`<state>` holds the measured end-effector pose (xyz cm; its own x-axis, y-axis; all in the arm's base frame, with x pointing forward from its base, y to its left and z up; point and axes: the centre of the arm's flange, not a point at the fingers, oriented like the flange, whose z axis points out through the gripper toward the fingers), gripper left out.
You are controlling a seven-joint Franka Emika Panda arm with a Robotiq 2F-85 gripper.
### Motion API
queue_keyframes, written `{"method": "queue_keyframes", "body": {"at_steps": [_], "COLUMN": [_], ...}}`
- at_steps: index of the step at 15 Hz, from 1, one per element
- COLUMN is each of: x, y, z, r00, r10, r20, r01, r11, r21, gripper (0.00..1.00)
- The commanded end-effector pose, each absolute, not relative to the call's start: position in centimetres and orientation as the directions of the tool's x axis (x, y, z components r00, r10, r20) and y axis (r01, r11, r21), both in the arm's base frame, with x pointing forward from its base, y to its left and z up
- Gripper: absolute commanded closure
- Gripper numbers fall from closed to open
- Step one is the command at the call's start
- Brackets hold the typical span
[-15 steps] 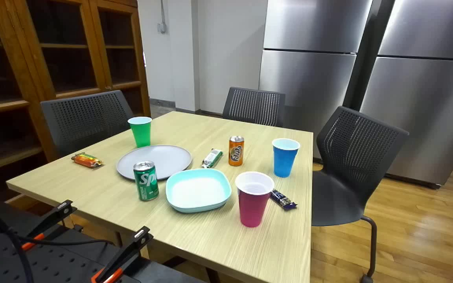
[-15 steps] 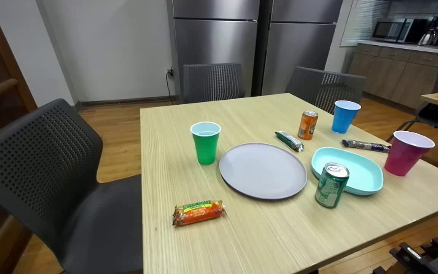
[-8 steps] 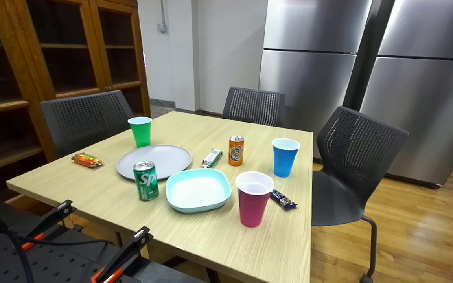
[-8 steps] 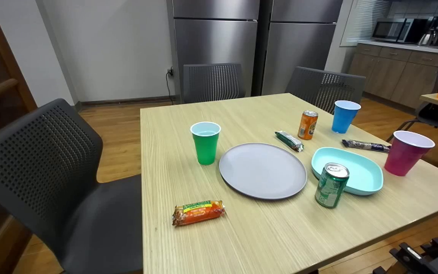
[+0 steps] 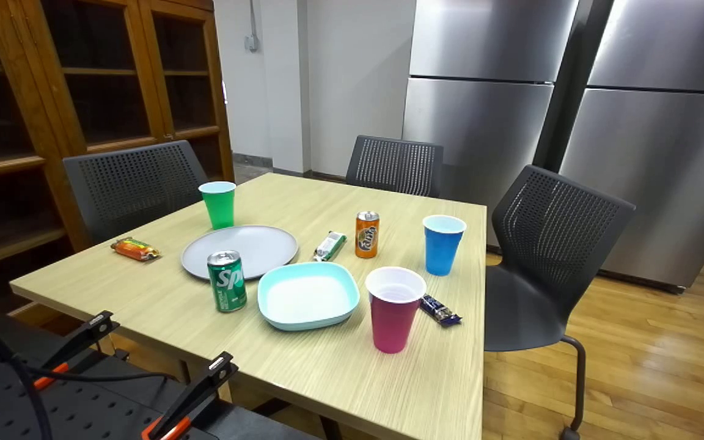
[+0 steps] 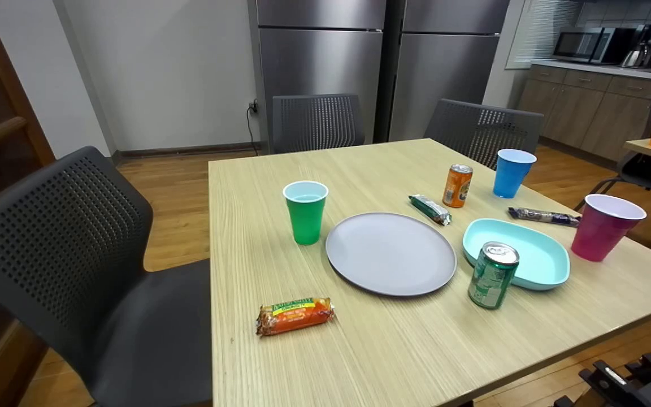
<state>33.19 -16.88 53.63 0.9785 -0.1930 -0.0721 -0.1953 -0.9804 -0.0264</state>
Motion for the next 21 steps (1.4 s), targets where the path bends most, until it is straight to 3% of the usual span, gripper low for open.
{"method": "queue_keyframes", "body": {"at_steps": [1, 21], "x": [33.2, 42.5], "y": [-16.9, -20.0], "z": [53.6, 41.4], "r00": [0.979, 0.994], "r10": [-0.193, -0.114], "r20": [-0.072, 0.002], "r01": [-0.195, -0.114], "r11": [-0.980, -0.993], "r21": [-0.026, 0.029], "gripper": [0.00, 0.00]}}
